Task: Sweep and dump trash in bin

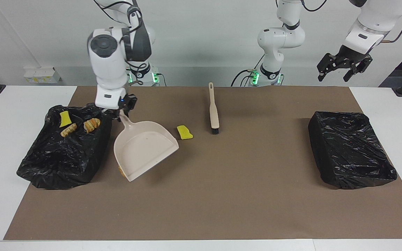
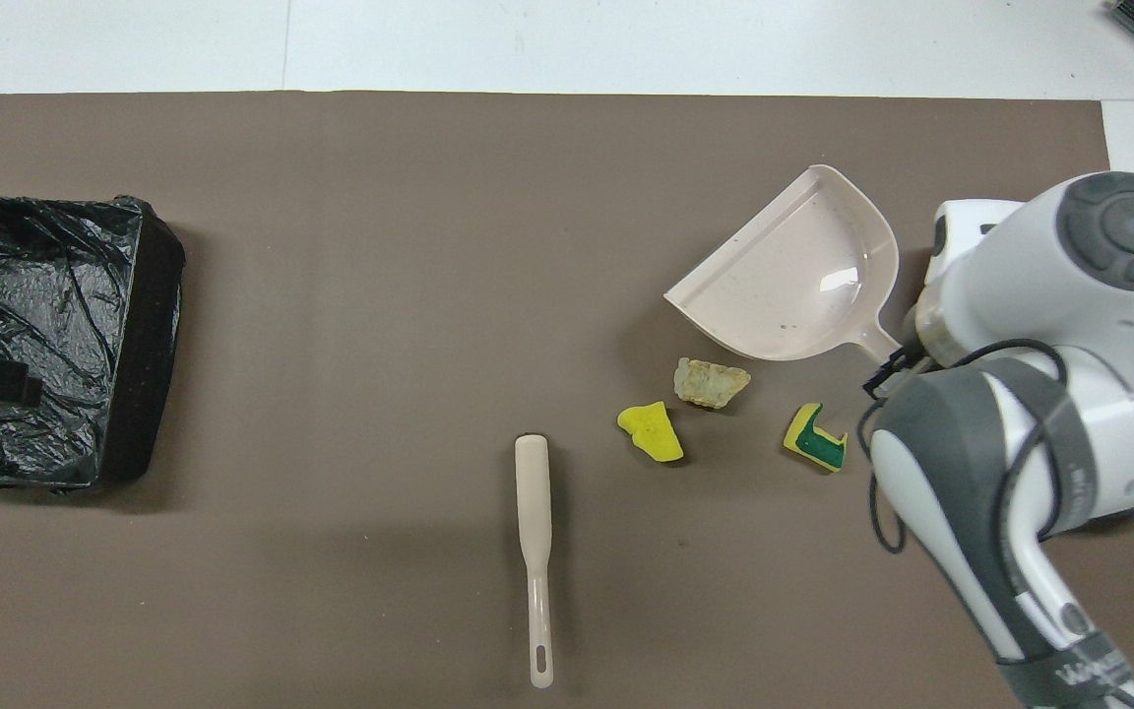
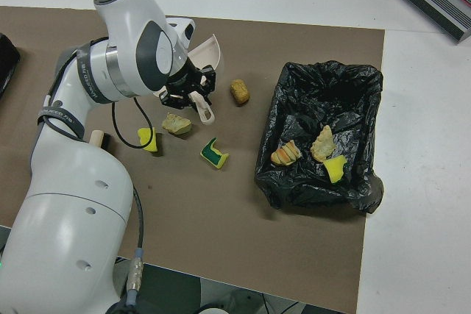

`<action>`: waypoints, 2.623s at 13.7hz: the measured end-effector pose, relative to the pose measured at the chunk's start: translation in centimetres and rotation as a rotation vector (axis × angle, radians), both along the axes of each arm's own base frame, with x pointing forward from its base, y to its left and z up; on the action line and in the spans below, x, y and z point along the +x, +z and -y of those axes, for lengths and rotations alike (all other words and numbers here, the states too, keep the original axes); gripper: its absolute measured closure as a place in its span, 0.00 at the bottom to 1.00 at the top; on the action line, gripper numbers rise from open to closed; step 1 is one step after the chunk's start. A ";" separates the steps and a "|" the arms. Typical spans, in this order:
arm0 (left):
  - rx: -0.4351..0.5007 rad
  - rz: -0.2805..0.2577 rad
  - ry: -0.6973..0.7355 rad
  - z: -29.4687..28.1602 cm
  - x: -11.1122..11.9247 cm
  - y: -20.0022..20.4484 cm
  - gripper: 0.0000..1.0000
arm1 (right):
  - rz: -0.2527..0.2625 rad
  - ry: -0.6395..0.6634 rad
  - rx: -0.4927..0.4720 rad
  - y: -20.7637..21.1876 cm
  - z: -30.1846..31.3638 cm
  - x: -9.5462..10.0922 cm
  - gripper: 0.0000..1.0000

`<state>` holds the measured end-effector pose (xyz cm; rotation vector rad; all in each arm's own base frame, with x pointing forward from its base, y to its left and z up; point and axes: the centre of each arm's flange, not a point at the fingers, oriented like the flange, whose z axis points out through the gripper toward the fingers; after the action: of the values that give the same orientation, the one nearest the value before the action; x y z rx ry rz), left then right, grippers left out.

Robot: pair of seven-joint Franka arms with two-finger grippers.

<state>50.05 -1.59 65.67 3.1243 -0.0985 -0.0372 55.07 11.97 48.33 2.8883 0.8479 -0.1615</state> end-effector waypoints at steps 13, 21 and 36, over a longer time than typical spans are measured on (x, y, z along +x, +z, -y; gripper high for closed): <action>0.000 -0.006 0.001 -0.1 -0.1 0.0 0.00 | 0.011 -0.586 0.135 -3.4 -22.2 1.4 0.69; 0.000 -0.006 0.001 -0.1 -0.1 0.0 0.00 | 0.029 -0.632 0.176 -12.9 -26.6 6.1 0.61; -0.055 0.218 0.020 12.1 7.9 -6.8 0.00 | 0.003 -0.553 0.117 -1.2 -25.1 -4.9 0.00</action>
<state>57.96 -13.70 58.88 3.0626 -0.0692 0.3006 50.15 37.04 47.11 3.1537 0.0375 -0.1614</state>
